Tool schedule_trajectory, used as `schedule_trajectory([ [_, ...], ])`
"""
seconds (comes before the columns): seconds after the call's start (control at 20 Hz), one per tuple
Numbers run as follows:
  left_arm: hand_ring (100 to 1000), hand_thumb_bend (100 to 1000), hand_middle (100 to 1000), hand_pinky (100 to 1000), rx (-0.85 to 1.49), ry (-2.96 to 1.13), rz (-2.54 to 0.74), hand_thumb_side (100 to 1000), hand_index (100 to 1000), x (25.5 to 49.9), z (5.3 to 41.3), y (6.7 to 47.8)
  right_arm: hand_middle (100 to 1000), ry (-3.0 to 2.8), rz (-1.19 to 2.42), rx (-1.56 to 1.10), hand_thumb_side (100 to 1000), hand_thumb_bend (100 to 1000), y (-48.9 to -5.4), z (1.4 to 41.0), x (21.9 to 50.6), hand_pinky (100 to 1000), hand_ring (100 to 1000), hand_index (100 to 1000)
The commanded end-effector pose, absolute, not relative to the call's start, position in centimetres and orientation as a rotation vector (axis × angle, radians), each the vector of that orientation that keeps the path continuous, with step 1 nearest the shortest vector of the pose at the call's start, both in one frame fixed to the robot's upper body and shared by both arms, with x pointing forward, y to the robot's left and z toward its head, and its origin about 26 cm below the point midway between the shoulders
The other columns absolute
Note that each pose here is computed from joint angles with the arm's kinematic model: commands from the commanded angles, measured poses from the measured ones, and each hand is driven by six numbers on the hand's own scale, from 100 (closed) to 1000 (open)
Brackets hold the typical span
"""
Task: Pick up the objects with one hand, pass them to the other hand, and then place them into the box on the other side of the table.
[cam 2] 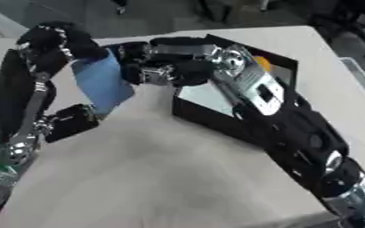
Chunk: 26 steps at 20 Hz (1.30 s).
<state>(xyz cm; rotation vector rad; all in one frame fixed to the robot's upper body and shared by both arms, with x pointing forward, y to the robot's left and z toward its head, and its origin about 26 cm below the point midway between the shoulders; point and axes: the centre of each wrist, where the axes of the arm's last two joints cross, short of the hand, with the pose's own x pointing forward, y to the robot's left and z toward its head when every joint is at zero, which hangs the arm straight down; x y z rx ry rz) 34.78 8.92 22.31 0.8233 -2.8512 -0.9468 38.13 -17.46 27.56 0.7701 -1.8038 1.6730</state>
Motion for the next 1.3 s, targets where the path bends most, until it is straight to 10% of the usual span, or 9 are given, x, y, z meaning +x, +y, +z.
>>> schedule_trajectory([
  [0.05, 637, 317, 521, 751, 0.833, -2.849, -0.951, 100, 511, 35.2, 23.4, 9.2, 1000, -1.785, 1.741, 0.813, 731, 100, -16.5, 28.3, 37.3, 1000, 1000, 1000],
  [1.3, 627, 334, 509, 739, 0.793, -2.968, -0.931, 100, 514, 34.0, 24.9, 7.9, 1000, -1.815, 1.787, 0.64, 796, 100, -17.0, 27.7, 38.9, 1000, 1000, 1000],
])
